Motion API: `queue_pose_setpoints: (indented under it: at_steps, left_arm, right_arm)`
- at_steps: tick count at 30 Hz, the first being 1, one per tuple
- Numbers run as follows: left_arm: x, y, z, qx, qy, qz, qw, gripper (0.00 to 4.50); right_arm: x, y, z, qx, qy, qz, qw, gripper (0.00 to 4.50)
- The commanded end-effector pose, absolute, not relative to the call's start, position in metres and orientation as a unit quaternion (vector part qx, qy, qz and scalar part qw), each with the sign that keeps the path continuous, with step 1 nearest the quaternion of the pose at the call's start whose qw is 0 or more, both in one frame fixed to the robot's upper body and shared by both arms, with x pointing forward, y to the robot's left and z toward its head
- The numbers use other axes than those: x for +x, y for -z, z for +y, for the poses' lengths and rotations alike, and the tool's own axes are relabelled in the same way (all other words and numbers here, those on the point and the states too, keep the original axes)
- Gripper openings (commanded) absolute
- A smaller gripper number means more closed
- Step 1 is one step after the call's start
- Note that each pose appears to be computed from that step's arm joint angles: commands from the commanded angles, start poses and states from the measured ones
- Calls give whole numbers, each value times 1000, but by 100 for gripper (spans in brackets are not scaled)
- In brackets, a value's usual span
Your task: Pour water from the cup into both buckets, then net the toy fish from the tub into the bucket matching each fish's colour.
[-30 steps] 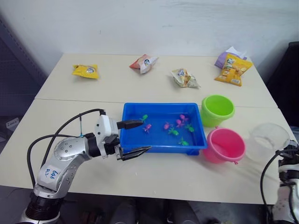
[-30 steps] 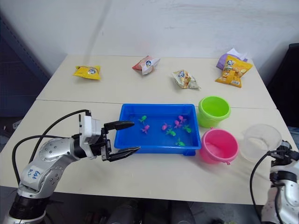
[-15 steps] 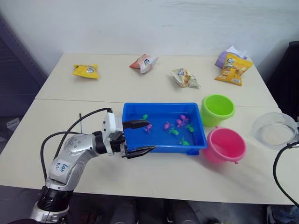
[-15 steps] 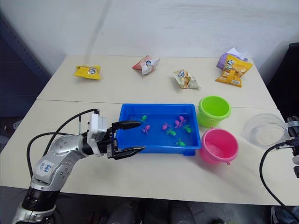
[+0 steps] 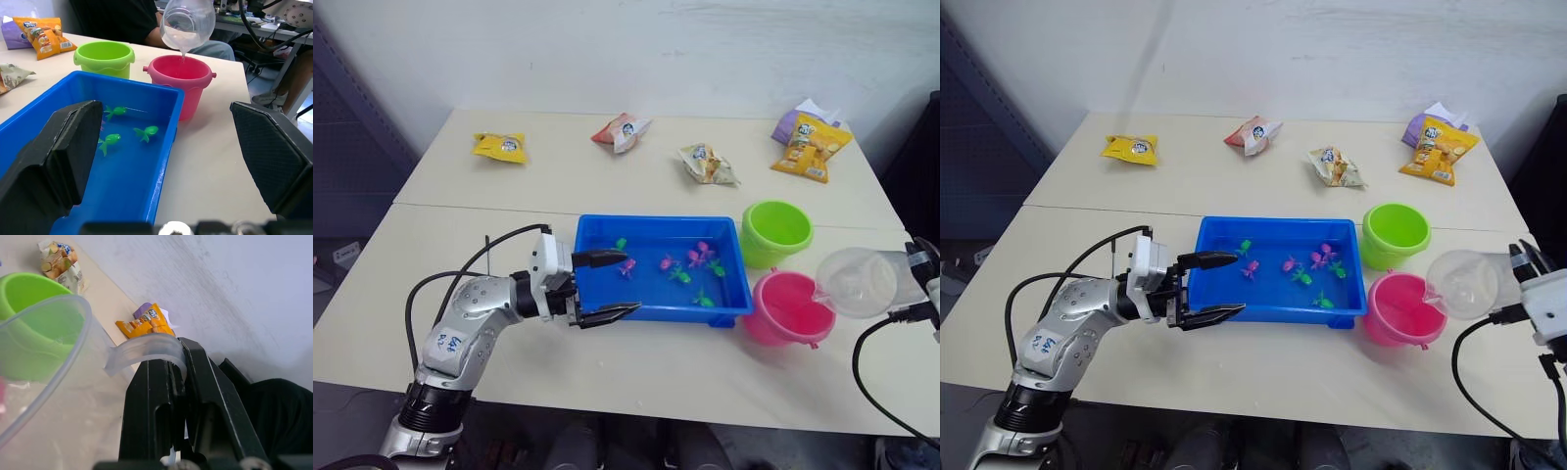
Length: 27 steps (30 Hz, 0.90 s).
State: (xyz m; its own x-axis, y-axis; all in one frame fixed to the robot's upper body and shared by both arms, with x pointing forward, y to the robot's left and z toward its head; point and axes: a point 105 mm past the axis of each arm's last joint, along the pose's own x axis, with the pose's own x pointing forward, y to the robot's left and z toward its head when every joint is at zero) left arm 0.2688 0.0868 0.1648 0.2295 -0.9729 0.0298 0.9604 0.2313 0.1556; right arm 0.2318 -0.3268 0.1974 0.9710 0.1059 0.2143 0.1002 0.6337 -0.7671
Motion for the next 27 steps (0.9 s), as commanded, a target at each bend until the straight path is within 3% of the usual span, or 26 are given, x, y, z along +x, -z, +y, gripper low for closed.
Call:
queue_pose_setpoints:
  at_steps: [1,27]
  left_arm:
    - [266,-174,82,63,626,-82,773,450]
    - [264,-170,83,58,623,-77,776,450]
  right_arm:
    - [226,-210,-324,-454,2,-151,878,3]
    - [227,-206,-330,-466,26,-182,865,3]
